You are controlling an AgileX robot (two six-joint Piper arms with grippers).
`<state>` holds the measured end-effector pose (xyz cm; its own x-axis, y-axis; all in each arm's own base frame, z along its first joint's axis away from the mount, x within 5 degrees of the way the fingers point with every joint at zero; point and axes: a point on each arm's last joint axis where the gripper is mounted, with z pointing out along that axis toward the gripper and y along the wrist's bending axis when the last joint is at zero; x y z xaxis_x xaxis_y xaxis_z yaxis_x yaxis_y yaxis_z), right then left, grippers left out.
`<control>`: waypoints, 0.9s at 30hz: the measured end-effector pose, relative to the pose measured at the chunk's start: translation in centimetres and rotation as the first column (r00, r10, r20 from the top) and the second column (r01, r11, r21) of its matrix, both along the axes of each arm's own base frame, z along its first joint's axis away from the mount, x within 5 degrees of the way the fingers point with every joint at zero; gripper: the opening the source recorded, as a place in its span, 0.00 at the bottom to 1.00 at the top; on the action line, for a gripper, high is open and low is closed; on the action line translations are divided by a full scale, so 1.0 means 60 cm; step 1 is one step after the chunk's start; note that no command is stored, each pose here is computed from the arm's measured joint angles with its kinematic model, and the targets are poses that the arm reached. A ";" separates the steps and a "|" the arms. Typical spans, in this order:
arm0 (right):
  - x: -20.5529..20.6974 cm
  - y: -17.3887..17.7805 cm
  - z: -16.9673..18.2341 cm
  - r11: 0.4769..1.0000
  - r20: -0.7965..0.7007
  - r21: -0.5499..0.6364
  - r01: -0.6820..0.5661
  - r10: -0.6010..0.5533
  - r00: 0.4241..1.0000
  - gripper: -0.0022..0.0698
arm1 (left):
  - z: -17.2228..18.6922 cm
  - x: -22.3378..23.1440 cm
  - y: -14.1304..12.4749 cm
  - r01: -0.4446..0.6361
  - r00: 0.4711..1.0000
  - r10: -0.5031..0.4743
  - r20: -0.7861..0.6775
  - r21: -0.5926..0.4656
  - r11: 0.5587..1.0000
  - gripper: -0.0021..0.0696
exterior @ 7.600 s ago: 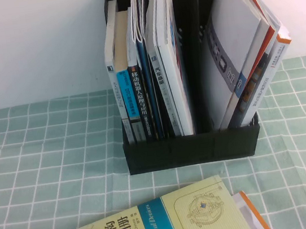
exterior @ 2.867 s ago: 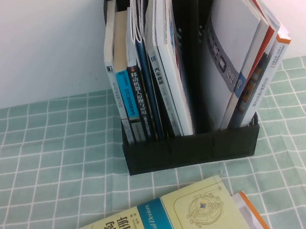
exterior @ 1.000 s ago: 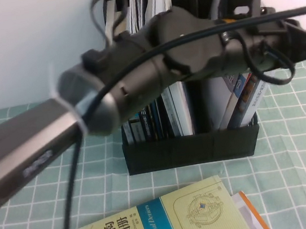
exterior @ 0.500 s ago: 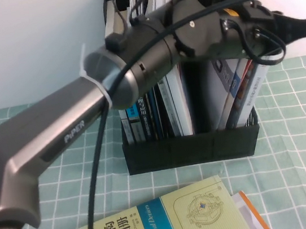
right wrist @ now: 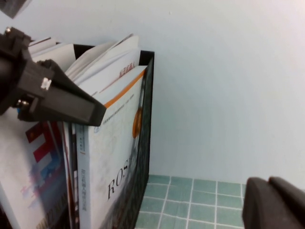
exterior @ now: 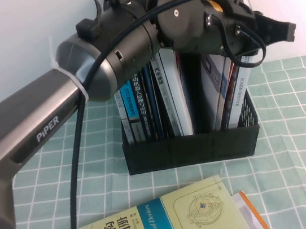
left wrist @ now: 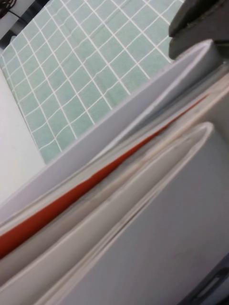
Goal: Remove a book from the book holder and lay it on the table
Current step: Hold the bookshelf
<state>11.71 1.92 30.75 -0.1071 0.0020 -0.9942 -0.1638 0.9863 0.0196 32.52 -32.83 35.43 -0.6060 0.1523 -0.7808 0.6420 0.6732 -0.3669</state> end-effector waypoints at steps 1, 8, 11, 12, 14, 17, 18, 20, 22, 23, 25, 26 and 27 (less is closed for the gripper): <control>0.000 0.000 0.000 1.000 -0.001 0.004 0.000 0.000 1.000 0.03 | 0.000 0.000 0.000 0.001 1.000 -0.001 0.000 0.003 1.000 0.03; 0.001 -0.001 0.004 0.999 0.035 -0.049 0.006 -0.004 0.999 0.03 | 0.019 -0.002 0.006 -0.015 0.999 0.016 0.043 -0.020 1.000 0.03; 0.001 -0.002 0.010 0.997 0.077 -0.079 0.009 -0.002 0.997 0.03 | 0.030 -0.001 0.014 -0.036 0.997 0.038 0.073 -0.026 0.999 0.03; 0.001 0.000 0.011 0.996 0.091 -0.087 0.003 0.005 0.996 0.03 | 0.033 -0.001 0.016 -0.045 0.996 0.047 0.077 -0.024 0.999 0.03; 0.000 0.004 0.014 0.994 0.112 -0.104 -0.018 0.029 0.993 0.03 | 0.032 0.001 0.021 -0.071 0.995 0.071 0.069 -0.009 0.997 0.03; 0.003 0.019 0.016 0.986 0.132 -0.140 -0.085 0.104 0.986 0.03 | 0.031 0.004 0.027 -0.112 0.992 0.110 0.065 0.017 0.994 0.03; 0.005 0.027 0.014 0.981 0.128 -0.157 -0.119 0.139 0.982 0.03 | 0.030 0.005 0.029 -0.124 0.990 0.122 0.065 0.028 0.992 0.03; 0.012 0.045 0.007 0.961 0.102 -0.197 -0.194 0.217 0.971 0.03 | 0.029 0.007 0.032 -0.140 0.988 0.137 0.068 0.043 0.989 0.03; 0.023 0.066 -0.008 0.930 0.044 -0.246 -0.273 0.292 0.955 0.03 | 0.029 0.007 0.034 -0.147 0.987 0.143 0.070 0.057 0.988 0.03; 0.031 0.075 -0.017 0.911 0.011 -0.277 -0.305 0.321 0.947 0.03 | 0.029 0.007 0.035 -0.148 0.987 0.143 0.071 0.060 0.987 0.03; 0.047 0.095 -0.038 0.858 -0.057 -0.357 -0.370 0.375 0.925 0.03 | 0.030 0.007 0.036 -0.151 0.987 0.146 0.072 0.063 0.987 0.03; 0.054 0.100 -0.046 0.841 -0.084 -0.378 -0.387 0.385 0.919 0.03 | 0.030 0.007 0.036 -0.152 0.987 0.147 0.071 0.065 0.986 0.03; 0.064 0.107 -0.055 0.822 -0.118 -0.398 -0.407 0.394 0.912 0.03 | 0.030 0.007 0.036 -0.154 0.986 0.149 0.069 0.062 0.986 0.03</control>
<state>15.55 8.33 27.47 -0.0388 -0.4493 -0.8926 -0.5515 0.7545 -0.3558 32.92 -30.65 37.26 -0.5754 0.1161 -0.8096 0.5513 0.7862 -0.2790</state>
